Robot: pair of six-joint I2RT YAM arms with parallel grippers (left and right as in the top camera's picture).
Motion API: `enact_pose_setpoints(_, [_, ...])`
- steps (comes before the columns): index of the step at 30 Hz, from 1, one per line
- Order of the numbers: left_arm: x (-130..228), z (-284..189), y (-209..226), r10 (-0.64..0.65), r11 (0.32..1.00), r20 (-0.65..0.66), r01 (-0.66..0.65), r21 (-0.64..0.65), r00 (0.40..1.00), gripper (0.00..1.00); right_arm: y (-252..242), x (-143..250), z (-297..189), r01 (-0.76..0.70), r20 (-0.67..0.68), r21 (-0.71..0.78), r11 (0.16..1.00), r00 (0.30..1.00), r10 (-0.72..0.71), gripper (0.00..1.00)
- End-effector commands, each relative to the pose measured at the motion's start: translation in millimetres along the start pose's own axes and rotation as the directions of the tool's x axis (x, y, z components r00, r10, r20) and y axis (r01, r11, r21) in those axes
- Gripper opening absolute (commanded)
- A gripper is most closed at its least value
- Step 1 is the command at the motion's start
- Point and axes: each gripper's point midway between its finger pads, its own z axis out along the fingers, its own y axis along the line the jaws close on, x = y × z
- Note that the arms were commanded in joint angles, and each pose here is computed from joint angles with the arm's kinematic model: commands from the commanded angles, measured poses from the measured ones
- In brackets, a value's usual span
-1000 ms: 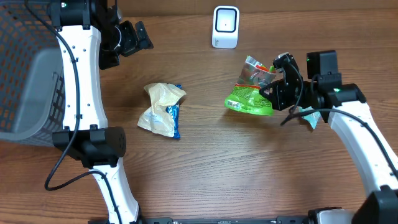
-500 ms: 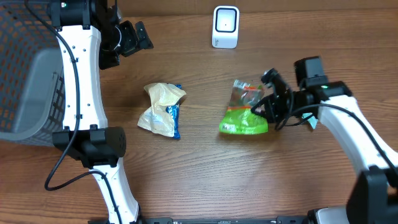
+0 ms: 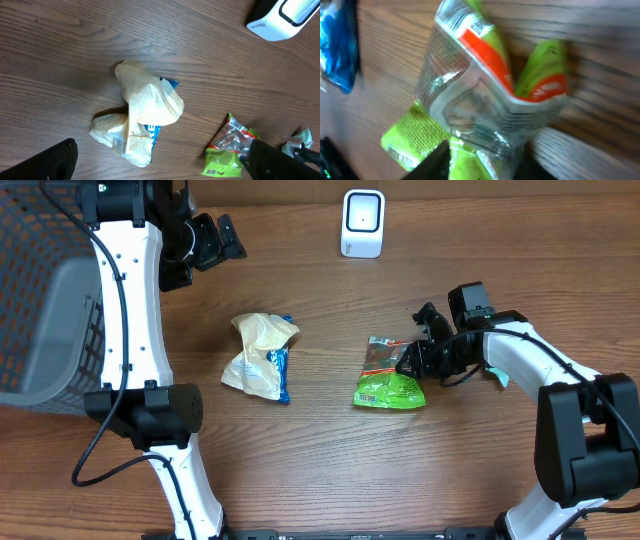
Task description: Scan the item barcode
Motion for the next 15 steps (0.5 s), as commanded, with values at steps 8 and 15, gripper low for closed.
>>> enact_pose_setpoints(8, [2.2,2.5,-4.2,0.022,1.0,-0.011,-0.022,0.01,1.0,1.0,-8.0,-7.0,0.9,-0.205,0.035,0.045,0.978,0.979,0.203,0.64])
enact_pose_setpoints(15, [2.2,2.6,-4.2,0.022,1.0,-0.011,-0.021,0.009,1.0,1.0,-0.2,-17.7,9.3,-0.237,0.068,0.026,0.971,0.97,0.235,0.81])
